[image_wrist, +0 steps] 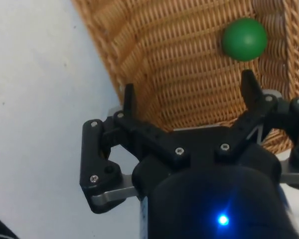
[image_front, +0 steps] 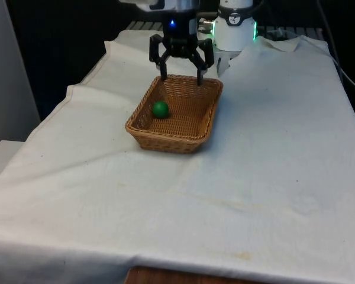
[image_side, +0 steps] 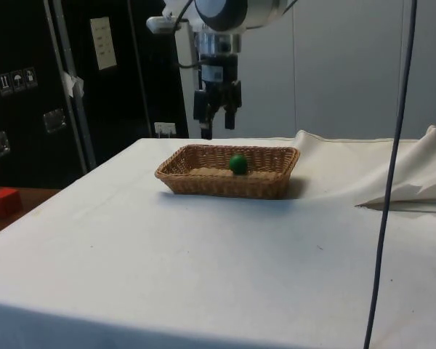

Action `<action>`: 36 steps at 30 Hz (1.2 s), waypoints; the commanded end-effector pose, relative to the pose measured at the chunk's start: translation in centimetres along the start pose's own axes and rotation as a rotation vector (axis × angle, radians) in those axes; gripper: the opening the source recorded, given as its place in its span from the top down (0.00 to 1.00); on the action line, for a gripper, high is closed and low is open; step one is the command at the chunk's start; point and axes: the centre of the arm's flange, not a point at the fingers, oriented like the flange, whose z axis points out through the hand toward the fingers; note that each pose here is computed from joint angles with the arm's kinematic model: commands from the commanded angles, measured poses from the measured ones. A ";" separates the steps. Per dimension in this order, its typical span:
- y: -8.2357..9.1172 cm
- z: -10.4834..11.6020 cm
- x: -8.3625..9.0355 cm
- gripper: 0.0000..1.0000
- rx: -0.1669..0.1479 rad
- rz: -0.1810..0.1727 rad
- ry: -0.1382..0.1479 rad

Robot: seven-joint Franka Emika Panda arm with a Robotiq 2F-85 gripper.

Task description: Pick up the ball and place it into the basket.

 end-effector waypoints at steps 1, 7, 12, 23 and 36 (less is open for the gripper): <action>-0.3 -0.5 0.0 0.00 -0.008 -0.003 -0.005; -1.4 -2.0 0.1 0.00 0.001 -0.021 -0.004; -2.9 -3.4 0.2 0.00 0.008 -0.049 -0.003; -5.5 -5.1 0.1 0.00 0.026 -0.103 0.006; -8.8 -5.6 -0.3 0.00 0.047 -0.165 0.014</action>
